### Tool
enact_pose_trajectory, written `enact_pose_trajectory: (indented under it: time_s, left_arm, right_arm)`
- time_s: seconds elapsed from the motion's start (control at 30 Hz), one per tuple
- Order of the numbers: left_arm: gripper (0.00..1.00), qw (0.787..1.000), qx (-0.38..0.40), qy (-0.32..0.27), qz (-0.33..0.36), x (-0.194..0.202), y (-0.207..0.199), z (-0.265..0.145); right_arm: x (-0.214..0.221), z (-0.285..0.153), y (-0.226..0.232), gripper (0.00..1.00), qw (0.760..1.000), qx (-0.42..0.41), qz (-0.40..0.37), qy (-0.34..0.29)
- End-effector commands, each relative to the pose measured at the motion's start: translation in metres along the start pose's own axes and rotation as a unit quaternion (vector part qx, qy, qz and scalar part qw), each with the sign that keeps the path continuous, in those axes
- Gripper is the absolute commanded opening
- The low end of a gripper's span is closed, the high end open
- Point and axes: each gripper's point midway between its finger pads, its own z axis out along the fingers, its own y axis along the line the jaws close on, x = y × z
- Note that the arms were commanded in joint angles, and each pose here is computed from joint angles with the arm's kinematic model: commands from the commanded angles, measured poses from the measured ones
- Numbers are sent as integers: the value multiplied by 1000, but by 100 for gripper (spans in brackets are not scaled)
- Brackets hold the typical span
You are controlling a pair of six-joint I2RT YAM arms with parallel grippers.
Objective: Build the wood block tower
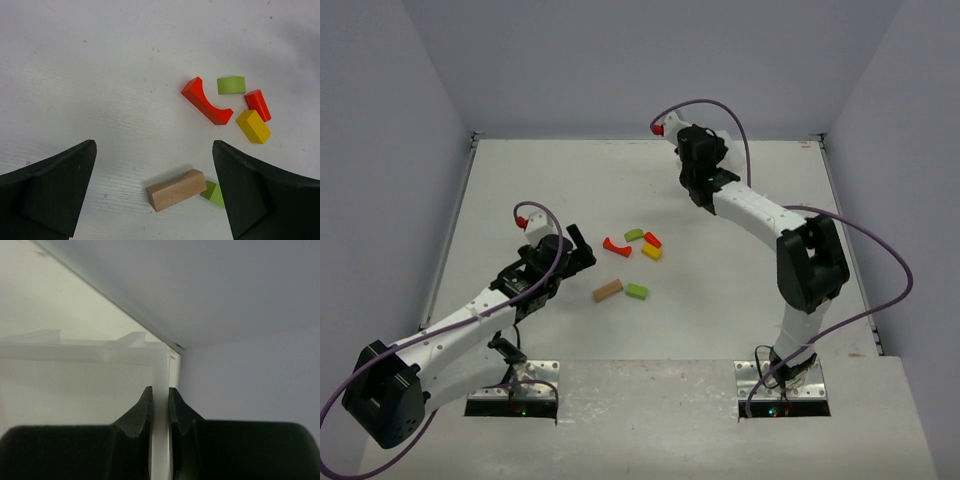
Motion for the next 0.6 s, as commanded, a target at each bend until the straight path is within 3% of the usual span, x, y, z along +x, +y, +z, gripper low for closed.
enact_pose_trajectory:
  time_s: [0.0, 0.13, 0.2, 0.27, 0.37, 0.43, 0.5, 0.57]
  left_arm:
    - [100, 999, 11, -34, -4, -26, -13, -5]
    - [100, 999, 23, -33, -5, -28, -17, -7]
    - [100, 999, 29, -36, -7, -30, -19, -9]
    - [100, 999, 31, -36, -7, -30, -20, -10]
    - [100, 999, 40, -35, -10, -31, -22, -13]
    - [100, 998, 42, -35, -11, -31, -22, -14]
    - [100, 998, 42, -38, -14, -31, -21, -15]
    - [100, 998, 40, -41, -15, -33, -20, -15]
  right_arm:
    - [-28, -64, 45, 0, 948, -302, 97, -28]
    - [-31, -75, 27, 0, 934, -310, 176, 4]
    - [-18, -68, 18, 0, 914, -296, 271, 47]
    - [-12, -64, 17, 0, 875, -326, 348, 76]
    - [-1, -49, 13, 0, 757, -393, 506, 128]
    - [7, -35, 18, 0, 710, -413, 549, 156]
    - [21, -17, 20, 0, 680, -402, 585, 182]
    - [37, -1, 28, 0, 672, -380, 601, 206]
